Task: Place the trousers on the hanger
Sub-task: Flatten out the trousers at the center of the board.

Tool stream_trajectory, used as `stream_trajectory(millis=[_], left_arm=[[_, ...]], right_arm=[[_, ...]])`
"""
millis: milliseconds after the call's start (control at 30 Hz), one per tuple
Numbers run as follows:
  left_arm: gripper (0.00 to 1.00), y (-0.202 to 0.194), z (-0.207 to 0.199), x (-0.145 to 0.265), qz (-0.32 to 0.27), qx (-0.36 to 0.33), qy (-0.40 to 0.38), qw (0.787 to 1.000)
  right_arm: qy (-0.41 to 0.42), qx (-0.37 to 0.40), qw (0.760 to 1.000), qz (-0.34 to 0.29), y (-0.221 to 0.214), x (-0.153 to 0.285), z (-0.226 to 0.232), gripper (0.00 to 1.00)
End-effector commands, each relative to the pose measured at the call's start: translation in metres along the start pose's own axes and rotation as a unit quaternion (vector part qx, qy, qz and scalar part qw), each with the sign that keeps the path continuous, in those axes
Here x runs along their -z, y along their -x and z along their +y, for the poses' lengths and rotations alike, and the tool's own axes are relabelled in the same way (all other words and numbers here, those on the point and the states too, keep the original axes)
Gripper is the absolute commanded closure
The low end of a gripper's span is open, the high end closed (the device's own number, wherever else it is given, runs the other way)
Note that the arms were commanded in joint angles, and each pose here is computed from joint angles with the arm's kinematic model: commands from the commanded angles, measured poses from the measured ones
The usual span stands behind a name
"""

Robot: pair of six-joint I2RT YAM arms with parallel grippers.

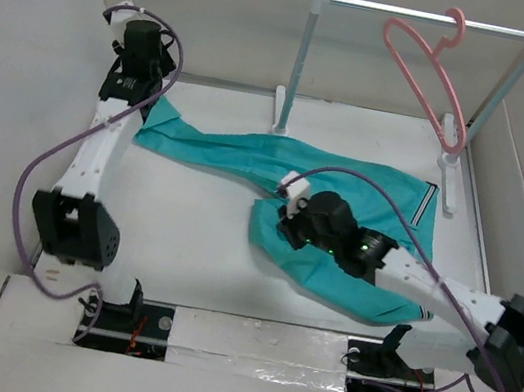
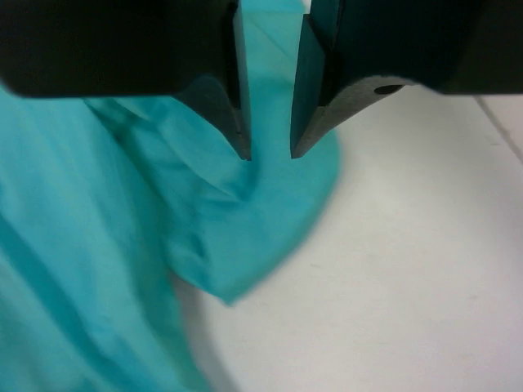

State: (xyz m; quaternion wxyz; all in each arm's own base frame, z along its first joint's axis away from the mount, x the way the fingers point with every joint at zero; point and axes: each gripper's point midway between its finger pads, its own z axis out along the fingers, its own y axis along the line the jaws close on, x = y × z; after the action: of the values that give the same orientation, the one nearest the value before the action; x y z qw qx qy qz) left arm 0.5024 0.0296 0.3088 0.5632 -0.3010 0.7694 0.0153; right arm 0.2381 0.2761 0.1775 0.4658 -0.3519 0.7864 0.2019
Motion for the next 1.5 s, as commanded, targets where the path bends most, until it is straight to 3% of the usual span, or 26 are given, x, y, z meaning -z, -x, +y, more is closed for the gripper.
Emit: stream_trajectory(millis=[0, 33, 67, 133, 167, 200, 300, 367, 533, 567, 600, 667, 800, 833, 900, 933, 1000, 1033, 1100, 1133, 1233, 1267, 1367, 1467], left_arm=[[0.65, 0.056, -0.041, 0.082, -0.069, 0.07, -0.129, 0.987], [0.68, 0.035, -0.04, 0.088, -0.05, 0.079, -0.138, 0.986], [0.7, 0.048, -0.048, 0.121, -0.072, 0.096, -0.177, 0.977], [0.7, 0.02, -0.043, 0.133, -0.04, 0.104, -0.205, 0.972], [0.7, 0.027, -0.041, 0.154, -0.053, 0.122, -0.23, 0.964], [0.7, 0.015, -0.041, 0.16, -0.038, 0.117, -0.248, 0.961], [0.74, -0.045, -0.012, 0.158, 0.011, 0.097, -0.232, 0.968], [0.74, -0.055, 0.001, 0.166, 0.009, 0.098, -0.231, 0.968], [0.73, -0.095, 0.012, 0.165, 0.042, 0.107, -0.239, 0.964], [0.73, -0.096, 0.007, 0.168, 0.044, 0.111, -0.254, 0.96], [0.73, -0.097, 0.007, 0.169, 0.046, 0.114, -0.259, 0.958], [0.72, -0.105, 0.011, 0.167, 0.045, 0.119, -0.256, 0.958], [0.69, -0.124, -0.005, 0.167, 0.083, 0.116, -0.293, 0.945], [0.69, -0.13, -0.011, 0.167, 0.09, 0.117, -0.299, 0.943], [0.69, -0.151, -0.035, 0.174, 0.102, 0.089, -0.304, 0.943], [0.68, -0.155, -0.049, 0.172, 0.102, 0.075, -0.299, 0.946], [0.67, -0.166, -0.073, 0.181, 0.11, 0.054, -0.307, 0.944], [0.67, -0.165, -0.094, 0.195, 0.105, 0.049, -0.321, 0.94], [0.66, -0.178, -0.109, 0.198, 0.113, 0.04, -0.326, 0.938], [0.65, -0.188, -0.117, 0.206, 0.118, 0.032, -0.336, 0.934], [0.64, -0.224, -0.126, 0.218, 0.133, -0.001, -0.344, 0.93], [0.61, -0.248, -0.139, 0.246, 0.15, -0.028, -0.37, 0.917], [0.58, -0.332, -0.136, 0.268, 0.194, -0.131, -0.34, 0.911], [0.53, -0.359, -0.112, 0.272, 0.199, -0.137, -0.311, 0.919]], right_arm=[[0.018, 0.043, 0.999, 0.009, 0.017, -0.031, 0.035, 0.91], [0.027, 0.058, 0.998, 0.019, 0.015, -0.038, 0.049, 0.94], [0.024, 0.064, 0.998, 0.018, 0.025, -0.046, 0.054, 0.94], [0.002, 0.08, 0.994, 0.068, 0.0, -0.07, 0.056, 0.74], [-0.008, 0.083, 0.993, 0.079, -0.006, -0.077, 0.056, 0.62], [-0.014, 0.084, 0.993, 0.083, -0.008, -0.083, 0.059, 0.44], [-0.055, 0.083, 0.989, 0.11, -0.03, -0.099, 0.048, 0.35], [-0.061, 0.086, 0.986, 0.126, -0.044, -0.108, 0.047, 0.35], [-0.132, 0.118, 0.97, 0.168, -0.06, -0.118, 0.032, 0.41], [-0.148, 0.111, 0.968, 0.168, -0.061, -0.119, 0.028, 0.49], [-0.158, 0.107, 0.968, 0.164, -0.059, -0.118, 0.026, 0.79], [-0.183, 0.097, 0.967, 0.149, -0.051, -0.112, 0.018, 0.99], [-0.154, 0.062, 0.985, 0.041, 0.013, -0.065, 0.026, 1.0], [-0.116, 0.027, 0.991, -0.053, 0.069, -0.024, 0.031, 1.0], [-0.111, -0.008, 0.986, -0.126, 0.094, 0.018, 0.006, 1.0], [-0.117, -0.046, 0.972, -0.199, 0.123, 0.069, -0.025, 1.0], [-0.139, -0.082, 0.955, -0.249, 0.125, 0.108, -0.06, 1.0], [-0.155, -0.096, 0.953, -0.244, 0.104, 0.115, -0.076, 1.0], [-0.233, -0.15, 0.925, -0.261, 0.081, 0.153, -0.126, 1.0], [-0.246, -0.164, 0.929, -0.223, 0.048, 0.146, -0.135, 1.0], [-0.295, -0.212, 0.912, -0.189, -0.005, 0.151, -0.169, 1.0], [-0.299, -0.221, 0.913, -0.164, -0.031, 0.142, -0.174, 1.0], [-0.303, -0.23, 0.914, -0.141, -0.055, 0.14, -0.193, 1.0], [-0.304, -0.222, 0.916, -0.138, -0.056, 0.146, -0.202, 1.0]])
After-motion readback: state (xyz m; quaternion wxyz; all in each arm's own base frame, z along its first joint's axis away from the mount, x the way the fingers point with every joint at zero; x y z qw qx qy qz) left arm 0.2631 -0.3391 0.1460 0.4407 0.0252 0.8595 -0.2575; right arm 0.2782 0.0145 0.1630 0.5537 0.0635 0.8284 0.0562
